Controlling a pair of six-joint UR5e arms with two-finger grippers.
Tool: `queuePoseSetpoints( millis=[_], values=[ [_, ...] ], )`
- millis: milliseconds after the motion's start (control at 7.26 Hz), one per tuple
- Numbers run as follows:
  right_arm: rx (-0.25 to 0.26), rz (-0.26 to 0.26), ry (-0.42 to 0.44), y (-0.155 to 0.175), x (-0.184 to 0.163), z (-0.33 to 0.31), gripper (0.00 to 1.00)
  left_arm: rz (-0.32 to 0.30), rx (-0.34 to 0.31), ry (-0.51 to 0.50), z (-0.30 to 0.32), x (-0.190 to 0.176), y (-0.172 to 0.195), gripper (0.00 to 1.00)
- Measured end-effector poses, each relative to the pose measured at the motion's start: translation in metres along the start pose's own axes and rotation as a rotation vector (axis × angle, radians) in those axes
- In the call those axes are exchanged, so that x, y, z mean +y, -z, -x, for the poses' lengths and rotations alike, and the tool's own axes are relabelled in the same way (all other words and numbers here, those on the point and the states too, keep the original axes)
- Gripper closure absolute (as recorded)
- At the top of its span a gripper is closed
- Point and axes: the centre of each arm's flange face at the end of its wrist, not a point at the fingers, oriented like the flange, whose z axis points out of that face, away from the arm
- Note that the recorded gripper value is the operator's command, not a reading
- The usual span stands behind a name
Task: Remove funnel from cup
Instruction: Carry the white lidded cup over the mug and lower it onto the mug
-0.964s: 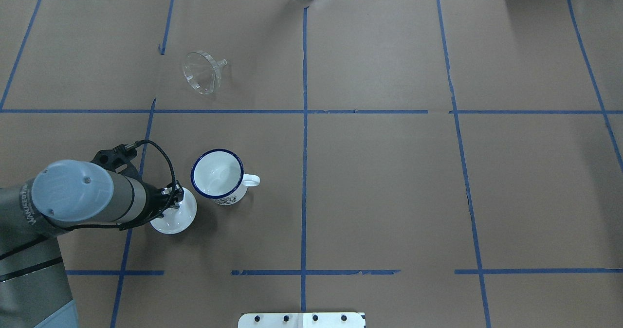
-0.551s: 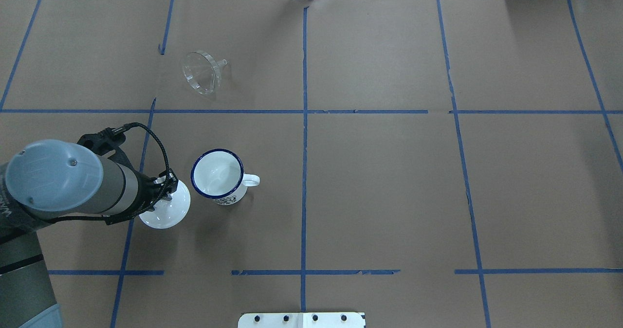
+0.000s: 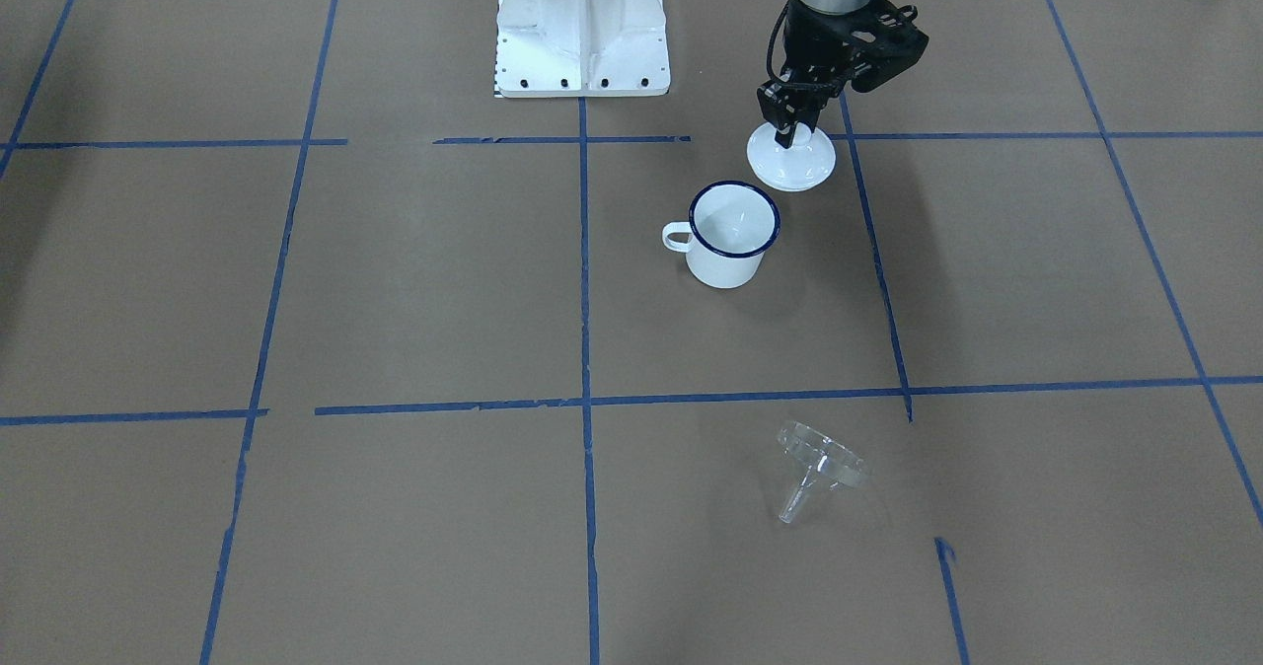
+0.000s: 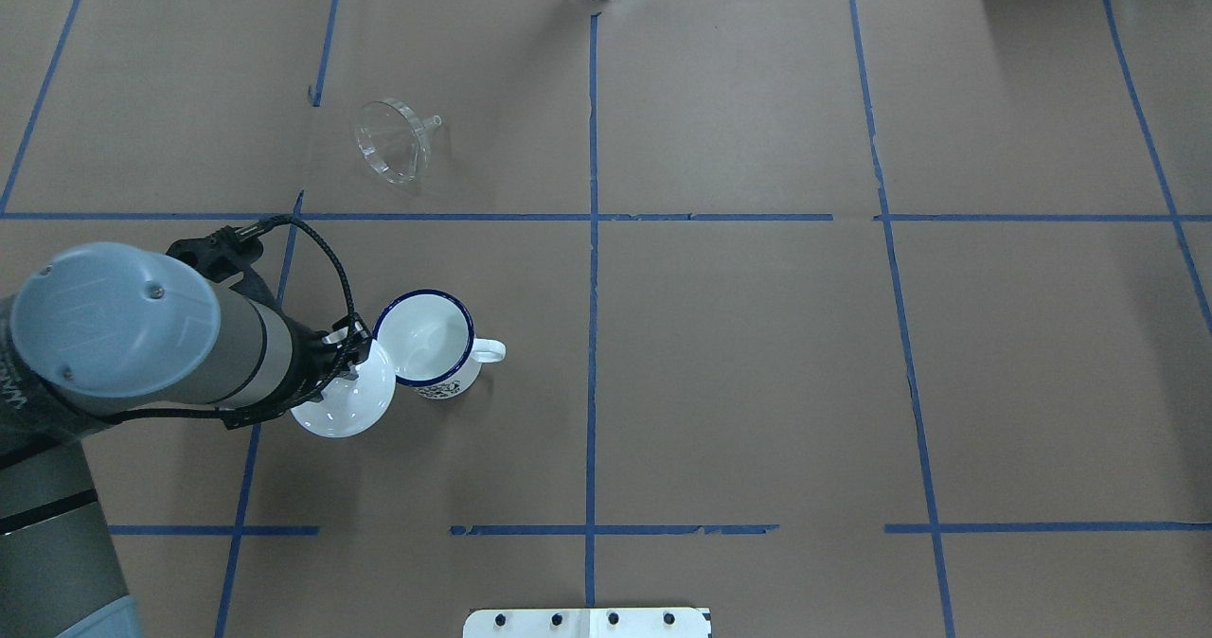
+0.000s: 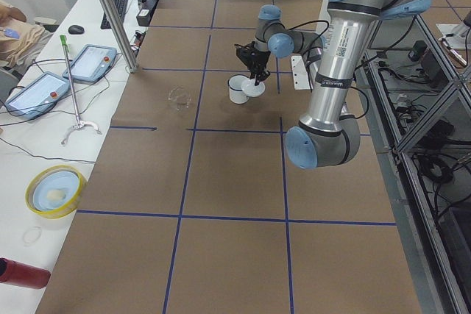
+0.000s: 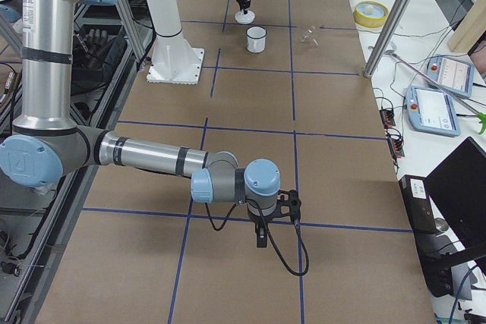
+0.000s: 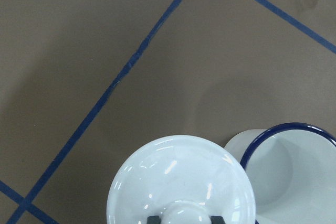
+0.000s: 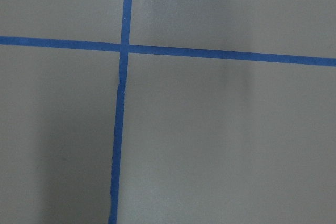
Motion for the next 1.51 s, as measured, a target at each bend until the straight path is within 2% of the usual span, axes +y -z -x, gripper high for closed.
queuePoseSetpoints(
  millis=[413,826,1515],
  values=[
    [0.0,0.0,0.0,0.0,0.0,0.0,0.0,0.003,0.002,0.001,-0.037,0.008,-0.009,1.0],
    [0.0,-0.001,0.0,0.0,0.0,0.0,0.0,-0.015,0.001,-0.005,-0.068,-0.001,-0.018,1.0],
    [0.0,-0.001,0.0,0.0,0.0,0.0,0.0,-0.026,-0.021,-0.025,-0.075,-0.007,-0.031,1.0]
  ],
)
